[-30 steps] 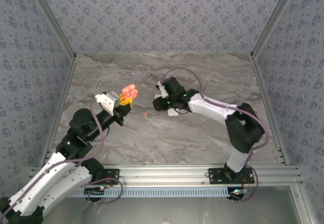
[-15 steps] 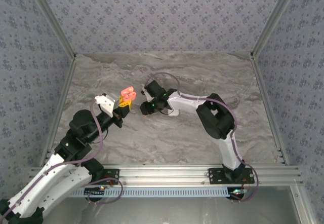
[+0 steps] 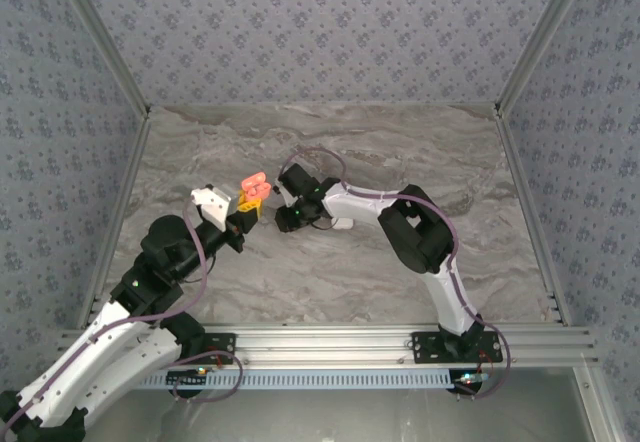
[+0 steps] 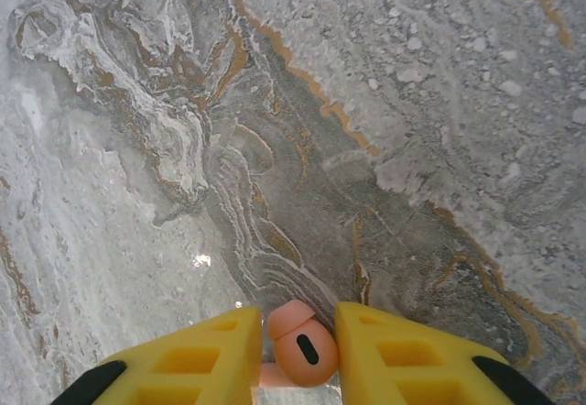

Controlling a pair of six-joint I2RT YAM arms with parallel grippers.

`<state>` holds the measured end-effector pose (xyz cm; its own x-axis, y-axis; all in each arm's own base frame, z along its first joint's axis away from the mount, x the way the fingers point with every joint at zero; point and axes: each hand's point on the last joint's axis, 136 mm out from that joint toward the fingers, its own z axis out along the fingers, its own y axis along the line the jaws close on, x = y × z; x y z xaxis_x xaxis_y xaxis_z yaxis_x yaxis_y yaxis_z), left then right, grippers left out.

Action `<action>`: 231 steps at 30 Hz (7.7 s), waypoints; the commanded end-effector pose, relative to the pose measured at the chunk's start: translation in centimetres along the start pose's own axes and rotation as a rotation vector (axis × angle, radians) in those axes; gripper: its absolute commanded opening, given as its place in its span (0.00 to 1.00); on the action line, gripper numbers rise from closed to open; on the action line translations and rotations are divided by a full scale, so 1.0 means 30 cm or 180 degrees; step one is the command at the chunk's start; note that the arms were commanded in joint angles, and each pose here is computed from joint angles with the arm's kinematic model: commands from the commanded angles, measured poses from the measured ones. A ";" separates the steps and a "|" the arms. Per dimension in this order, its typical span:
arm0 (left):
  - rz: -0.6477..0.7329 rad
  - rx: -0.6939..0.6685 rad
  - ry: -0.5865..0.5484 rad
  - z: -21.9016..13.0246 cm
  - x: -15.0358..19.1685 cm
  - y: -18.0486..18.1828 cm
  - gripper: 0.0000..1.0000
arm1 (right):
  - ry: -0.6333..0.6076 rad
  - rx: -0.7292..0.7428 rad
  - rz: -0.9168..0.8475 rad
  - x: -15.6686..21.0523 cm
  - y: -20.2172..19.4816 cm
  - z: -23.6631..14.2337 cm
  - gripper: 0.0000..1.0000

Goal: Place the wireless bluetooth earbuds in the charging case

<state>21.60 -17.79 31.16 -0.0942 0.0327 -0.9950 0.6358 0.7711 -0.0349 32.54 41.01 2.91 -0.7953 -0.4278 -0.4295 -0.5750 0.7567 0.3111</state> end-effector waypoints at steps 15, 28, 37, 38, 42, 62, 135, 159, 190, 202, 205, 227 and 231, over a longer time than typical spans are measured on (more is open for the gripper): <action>0.0030 0.0188 -0.0059 0.003 -0.023 -0.036 0.00 | -0.0570 0.0082 -0.0474 -0.047 0.008 -0.292 0.18; 0.0051 0.1176 0.0221 0.108 0.014 -0.208 0.00 | -0.1423 0.0310 -0.1473 -0.031 -0.029 -0.927 0.18; 0.0066 0.1662 0.0170 0.145 0.010 -0.287 0.00 | -0.1858 0.0210 -0.2151 0.003 0.094 -1.121 0.18; 0.0060 0.1688 0.0165 0.147 0.009 -0.290 0.00 | -0.1878 0.0194 -0.2205 0.002 0.107 -1.124 0.18; 0.0007 0.1801 0.0145 0.154 0.006 -0.309 0.00 | -0.1955 0.0132 -0.2412 -0.007 0.159 -1.121 0.18; 0.0004 0.1831 0.0176 0.159 0.001 -0.314 0.00 | -0.1795 -0.0013 -0.2617 0.016 0.198 -1.048 0.18; -0.0100 0.1839 0.0076 0.173 -0.005 -0.315 0.00 | -0.1650 -0.2103 -0.1761 0.084 0.343 -1.136 1.00; -0.0879 0.0903 0.0945 0.336 0.259 -0.149 0.00 | -0.2277 -0.0017 -0.0453 -0.008 -0.113 -1.222 1.00; -0.2139 0.0250 0.2315 0.588 0.807 -0.043 0.27 | -0.1905 0.0360 0.0459 0.112 -0.379 -1.099 1.00; -0.2013 -0.0107 0.2290 0.542 0.813 0.043 0.60 | -0.1988 0.0438 0.0648 0.122 -0.439 -1.133 1.00; -0.1933 -0.0228 0.2124 0.511 0.754 0.083 0.66 | -0.2020 0.0567 0.0694 0.136 -0.468 -1.144 1.00; -0.0190 -0.2205 0.0762 0.132 0.385 0.540 0.96 | -0.2878 0.2976 0.1473 0.537 -0.988 -1.099 1.00; -0.0163 -0.2377 0.0746 0.115 0.432 0.588 0.96 | -0.2875 0.2997 0.1290 0.525 -1.032 -1.034 1.00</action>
<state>33.64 -7.18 16.74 -0.3753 0.0223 -0.9267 -0.0040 0.9997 0.0257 30.04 -3.98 9.82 -0.4210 0.1492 -0.8947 0.3000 0.9538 0.0179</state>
